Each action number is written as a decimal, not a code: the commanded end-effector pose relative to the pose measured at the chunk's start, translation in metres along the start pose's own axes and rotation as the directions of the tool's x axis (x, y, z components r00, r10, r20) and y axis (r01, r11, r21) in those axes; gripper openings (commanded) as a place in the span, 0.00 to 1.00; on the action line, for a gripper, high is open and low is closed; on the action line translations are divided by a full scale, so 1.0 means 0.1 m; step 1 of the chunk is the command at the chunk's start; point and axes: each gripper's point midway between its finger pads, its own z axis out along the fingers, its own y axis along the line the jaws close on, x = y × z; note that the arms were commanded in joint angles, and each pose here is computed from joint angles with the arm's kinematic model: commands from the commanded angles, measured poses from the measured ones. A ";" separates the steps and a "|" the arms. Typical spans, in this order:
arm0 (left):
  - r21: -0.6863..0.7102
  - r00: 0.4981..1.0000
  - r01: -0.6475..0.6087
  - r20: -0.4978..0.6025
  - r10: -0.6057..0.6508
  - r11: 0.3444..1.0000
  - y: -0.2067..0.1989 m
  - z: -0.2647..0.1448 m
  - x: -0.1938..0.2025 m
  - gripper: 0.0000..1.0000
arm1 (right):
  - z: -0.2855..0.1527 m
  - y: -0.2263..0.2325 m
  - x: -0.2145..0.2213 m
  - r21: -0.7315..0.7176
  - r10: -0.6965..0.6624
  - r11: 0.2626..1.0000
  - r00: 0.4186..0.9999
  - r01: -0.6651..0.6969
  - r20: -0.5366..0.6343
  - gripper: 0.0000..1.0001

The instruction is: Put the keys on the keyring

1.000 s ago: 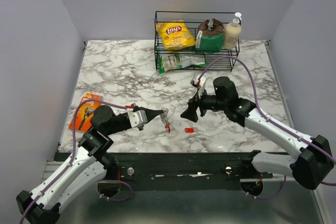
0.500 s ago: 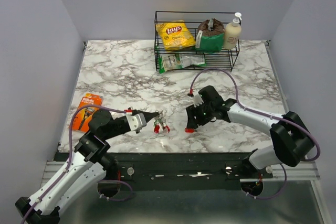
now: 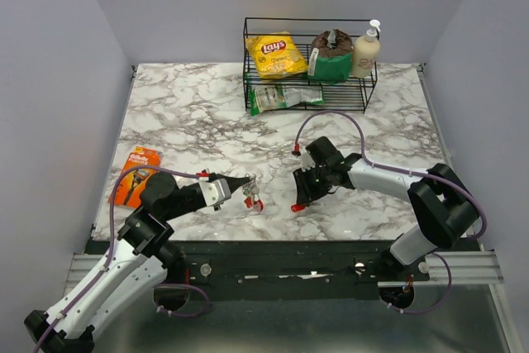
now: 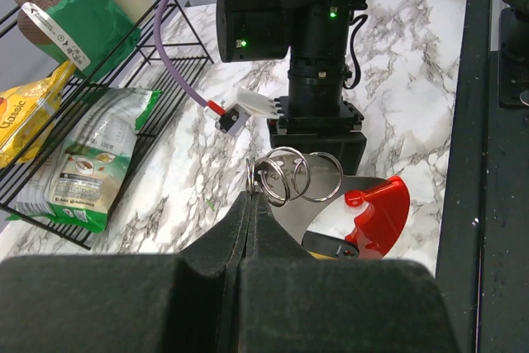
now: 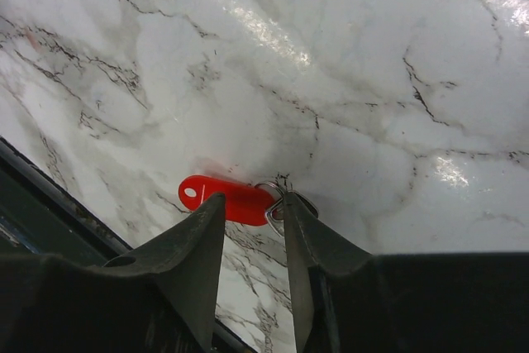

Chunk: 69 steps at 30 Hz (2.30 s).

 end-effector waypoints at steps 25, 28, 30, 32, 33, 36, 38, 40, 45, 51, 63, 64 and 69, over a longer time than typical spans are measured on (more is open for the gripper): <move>-0.030 1.000 -0.006 0.010 0.007 1.000 0.04 -0.01 -0.01 0.00 | -0.45 0.22 -0.45 0.007 -0.042 0.999 0.976 0.041 0.213 0.00; -0.028 1.000 -0.006 0.006 0.006 1.000 0.04 -0.01 0.00 0.00 | -0.44 0.23 -0.40 -0.008 -0.070 0.997 0.976 0.073 0.204 0.01; -0.026 1.000 -0.006 0.009 0.006 1.000 0.04 0.00 -0.01 0.00 | -0.38 0.20 -0.32 -0.008 -0.074 0.997 0.983 0.076 0.167 0.15; -0.028 1.000 -0.006 0.010 0.007 1.000 0.04 -0.01 -0.01 0.00 | -0.31 0.18 -0.24 -0.012 -0.063 0.998 0.989 0.065 0.132 0.40; -0.028 1.000 -0.008 0.010 0.008 1.000 0.04 -0.01 -0.01 0.00 | -0.29 0.17 -0.22 -0.013 -0.052 0.998 0.991 0.054 0.123 0.50; -0.028 1.000 -0.006 0.010 0.007 1.000 0.04 0.00 -0.01 0.00 | -0.25 0.12 -0.17 0.008 -0.029 1.000 0.994 0.028 0.101 0.60; -0.027 1.000 -0.007 0.012 0.007 1.000 0.04 0.00 -0.02 0.00 | -0.24 0.10 -0.13 0.019 -0.017 1.000 0.996 0.015 0.083 0.63; -0.024 1.000 -0.007 0.013 0.008 1.000 0.04 0.00 -0.02 0.00 | -0.20 0.07 -0.08 0.035 0.003 0.999 0.998 -0.005 0.056 0.70; -0.025 1.000 -0.005 0.011 0.005 1.000 0.04 0.00 -0.02 0.00 | -0.09 0.02 0.07 0.071 0.030 0.997 1.000 -0.029 -0.010 0.76; -0.024 1.000 -0.003 0.012 0.004 1.000 0.04 0.00 -0.02 0.00 | 0.08 -0.09 0.19 0.185 0.036 0.983 0.995 -0.018 -0.094 0.77; -0.034 1.000 -0.006 0.004 0.006 0.999 0.05 0.00 0.00 0.00 | 0.17 -0.10 0.26 0.239 0.028 0.971 0.991 0.004 -0.134 0.01; -0.034 1.000 -0.006 0.004 0.006 0.999 0.05 0.00 0.00 0.00 | 0.16 -0.10 0.24 0.242 0.026 0.970 0.992 0.005 -0.126 0.01; -0.041 1.000 -0.006 0.001 0.006 0.999 0.07 -0.01 0.00 0.00 | 0.00 -0.07 0.00 0.259 0.003 0.966 1.000 0.004 -0.026 0.01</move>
